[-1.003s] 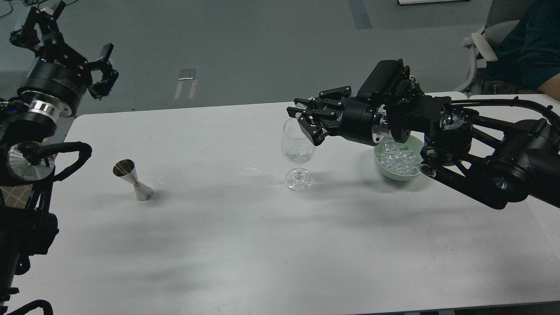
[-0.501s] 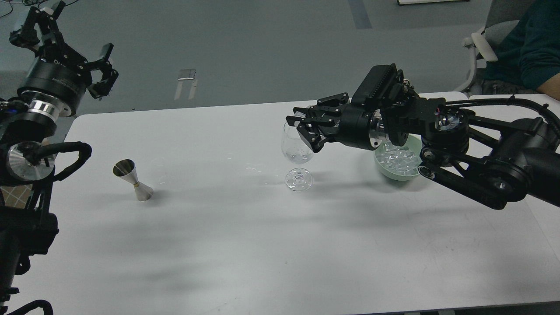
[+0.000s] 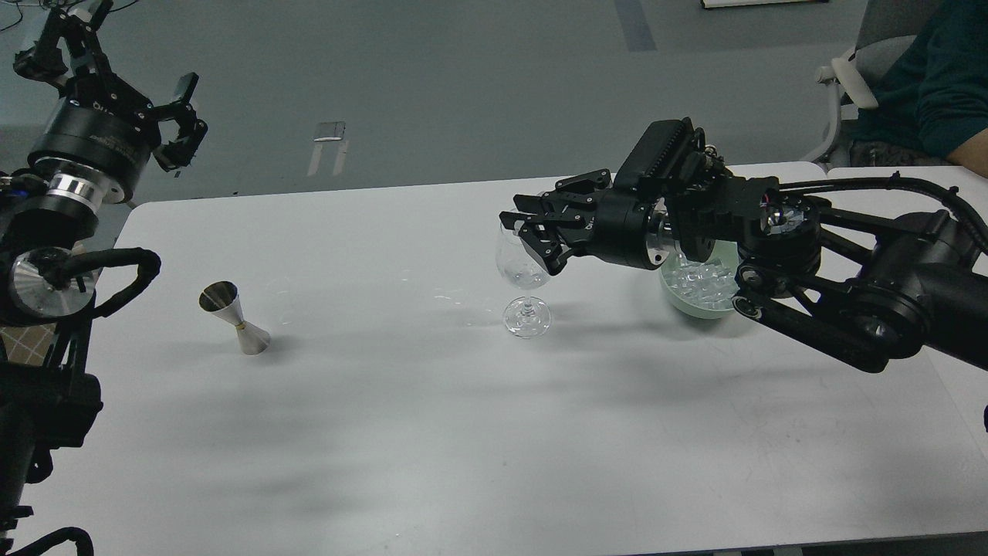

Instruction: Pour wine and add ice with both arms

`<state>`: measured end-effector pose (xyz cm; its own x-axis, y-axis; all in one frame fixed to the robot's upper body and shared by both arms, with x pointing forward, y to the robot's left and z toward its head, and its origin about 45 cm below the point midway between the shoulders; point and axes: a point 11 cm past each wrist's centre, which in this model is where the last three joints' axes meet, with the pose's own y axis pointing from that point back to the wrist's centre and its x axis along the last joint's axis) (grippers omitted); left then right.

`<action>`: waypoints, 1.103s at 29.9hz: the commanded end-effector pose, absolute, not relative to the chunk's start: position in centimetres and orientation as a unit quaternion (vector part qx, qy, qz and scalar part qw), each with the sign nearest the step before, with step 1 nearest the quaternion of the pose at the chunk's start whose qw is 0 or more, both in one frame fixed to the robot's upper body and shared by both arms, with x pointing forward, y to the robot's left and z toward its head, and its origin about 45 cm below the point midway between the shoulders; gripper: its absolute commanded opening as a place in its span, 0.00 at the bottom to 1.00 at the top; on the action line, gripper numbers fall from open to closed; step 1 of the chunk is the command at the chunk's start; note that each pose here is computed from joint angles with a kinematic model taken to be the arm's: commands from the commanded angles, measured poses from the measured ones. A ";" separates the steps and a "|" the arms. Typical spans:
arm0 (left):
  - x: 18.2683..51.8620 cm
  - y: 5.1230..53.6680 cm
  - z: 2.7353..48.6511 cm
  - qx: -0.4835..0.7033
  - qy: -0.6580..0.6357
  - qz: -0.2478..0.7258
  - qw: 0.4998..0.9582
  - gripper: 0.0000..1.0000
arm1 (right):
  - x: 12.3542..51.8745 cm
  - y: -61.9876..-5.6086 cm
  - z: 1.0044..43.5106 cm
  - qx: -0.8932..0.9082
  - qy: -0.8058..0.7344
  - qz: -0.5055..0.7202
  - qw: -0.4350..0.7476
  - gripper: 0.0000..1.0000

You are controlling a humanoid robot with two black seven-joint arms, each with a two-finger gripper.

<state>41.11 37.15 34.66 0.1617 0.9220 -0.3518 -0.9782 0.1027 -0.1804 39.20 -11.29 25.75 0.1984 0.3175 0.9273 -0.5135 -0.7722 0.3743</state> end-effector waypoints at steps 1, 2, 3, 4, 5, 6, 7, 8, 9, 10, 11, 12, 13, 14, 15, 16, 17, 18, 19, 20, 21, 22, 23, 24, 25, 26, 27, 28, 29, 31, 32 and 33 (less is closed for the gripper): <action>41.1 37.2 34.7 -0.188 0.074 0.643 0.738 0.98 | 39.2 -11.3 25.7 0.700 -0.070 0.629 0.330 0.36; 41.1 37.3 34.8 -0.188 0.074 0.644 0.738 0.98 | 39.2 -11.3 25.7 0.700 -0.070 0.629 0.330 0.39; 41.1 37.3 34.8 -0.188 0.074 0.644 0.738 0.98 | 39.2 -11.3 25.7 0.700 -0.070 0.629 0.330 0.41; 41.1 37.3 34.8 -0.188 0.074 0.644 0.738 0.98 | 39.2 -11.3 25.7 0.700 -0.070 0.629 0.330 0.42; 41.1 37.3 34.8 -0.189 0.074 0.644 0.738 0.98 | 39.2 -11.3 25.7 0.700 -0.070 0.629 0.330 0.43; 41.1 37.3 34.8 -0.189 0.074 0.644 0.738 0.98 | 39.2 -11.3 25.7 0.700 -0.070 0.629 0.330 0.43; 41.1 37.3 34.8 -0.189 0.074 0.644 0.738 0.98 | 39.2 -11.3 25.8 0.700 -0.070 0.629 0.330 0.44; 41.1 37.3 34.8 -0.189 0.074 0.644 0.738 0.98 | 39.2 -11.3 25.9 0.700 -0.071 0.630 0.329 0.45; 41.1 37.3 34.8 -0.189 0.074 0.644 0.738 0.98 | 39.3 -11.3 25.8 0.700 -0.071 0.629 0.330 0.46; 41.1 37.4 34.8 -0.188 0.073 0.644 0.738 0.98 | 39.3 -11.3 26.0 0.702 -0.075 0.628 0.328 0.51; 41.1 37.5 34.9 -0.189 0.073 0.645 0.737 0.98 | 39.5 -11.3 26.3 0.706 -0.085 0.624 0.323 0.64; 41.1 37.5 34.9 -0.189 0.073 0.645 0.737 0.98 | 39.5 -11.3 26.3 0.706 -0.085 0.624 0.323 0.64; 41.1 37.5 34.9 -0.189 0.073 0.645 0.737 0.98 | 39.8 -11.2 27.0 0.713 -0.099 0.618 0.315 0.81; 41.1 37.5 34.9 -0.189 0.073 0.645 0.737 0.98 | 40.1 -11.2 28.0 0.725 -0.118 0.607 0.303 0.95; 41.1 37.5 34.9 -0.189 0.073 0.645 0.737 0.98 | 40.4 -11.2 28.6 0.732 -0.130 0.599 0.296 0.96; 41.1 37.4 34.8 -0.188 0.073 0.645 0.737 0.98 | 40.9 -11.3 29.7 0.748 -0.154 0.581 0.281 0.98; 41.1 37.5 34.8 -0.188 0.074 0.645 0.737 0.98 | 41.3 -11.4 30.2 0.755 -0.166 0.571 0.276 0.99; 41.1 37.5 34.7 -0.187 0.074 0.646 0.736 0.98 | 42.2 -11.8 31.3 0.767 -0.193 0.551 0.266 1.00; 41.1 37.5 34.7 -0.187 0.075 0.646 0.736 0.98 | 42.6 -12.0 31.9 0.773 -0.206 0.541 0.259 1.00; 41.1 37.6 34.7 -0.188 0.074 0.646 0.736 0.98 | 43.2 -12.3 32.5 0.777 -0.221 0.533 0.254 1.00; 41.2 37.5 34.6 -0.187 0.074 0.647 0.736 0.98 | 44.2 -13.2 33.4 0.783 -0.251 0.513 0.247 1.00; 41.2 37.6 34.6 -0.186 0.074 0.647 0.736 0.98 | 45.4 -14.4 34.3 0.785 -0.283 0.495 0.241 1.00; 41.2 37.6 34.6 -0.186 0.074 0.647 0.736 0.98 | 45.9 -14.9 34.7 0.786 -0.297 0.486 0.238 1.00; 41.2 37.5 34.6 -0.186 0.074 0.647 0.736 0.98 | 46.8 -15.7 35.4 0.789 -0.329 0.468 0.225 1.00; 41.3 37.5 34.7 -0.186 0.072 0.647 0.736 0.98 | 47.2 -16.0 35.9 0.790 -0.345 0.459 0.215 1.00; 41.3 37.5 34.7 -0.186 0.072 0.646 0.737 0.98 | 47.6 -16.1 36.4 0.793 -0.359 0.448 0.202 1.00; 41.4 37.6 34.6 -0.184 0.072 0.647 0.737 0.98 | 48.4 -16.6 36.9 0.801 -0.390 0.417 0.180 1.00; 41.4 37.7 34.5 -0.183 0.073 0.648 0.736 0.98 | 48.8 -16.8 37.3 0.806 -0.404 0.400 0.164 1.00; 41.6 37.9 34.2 -0.179 0.074 0.650 0.735 0.98 | 49.4 -17.6 37.9 0.815 -0.432 0.363 0.134 1.00; 42.0 37.9 34.1 -0.171 0.070 0.649 0.738 0.98 | 50.2 -18.8 38.5 0.827 -0.469 0.301 0.081 1.00; 42.2 38.0 34.0 -0.165 0.066 0.649 0.739 0.98 | 50.5 -19.0 38.4 0.836 -0.482 0.256 0.049 1.00; 42.3 38.1 33.8 -0.160 0.064 0.650 0.740 0.98 | 50.7 -19.2 38.2 0.840 -0.488 0.235 0.037 1.00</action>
<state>41.91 37.94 34.15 0.1471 0.9341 -0.3253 -0.9817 0.0976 -0.1635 49.90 -18.32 38.28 0.3821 -0.6927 0.6117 -0.8154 -0.5642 -0.1296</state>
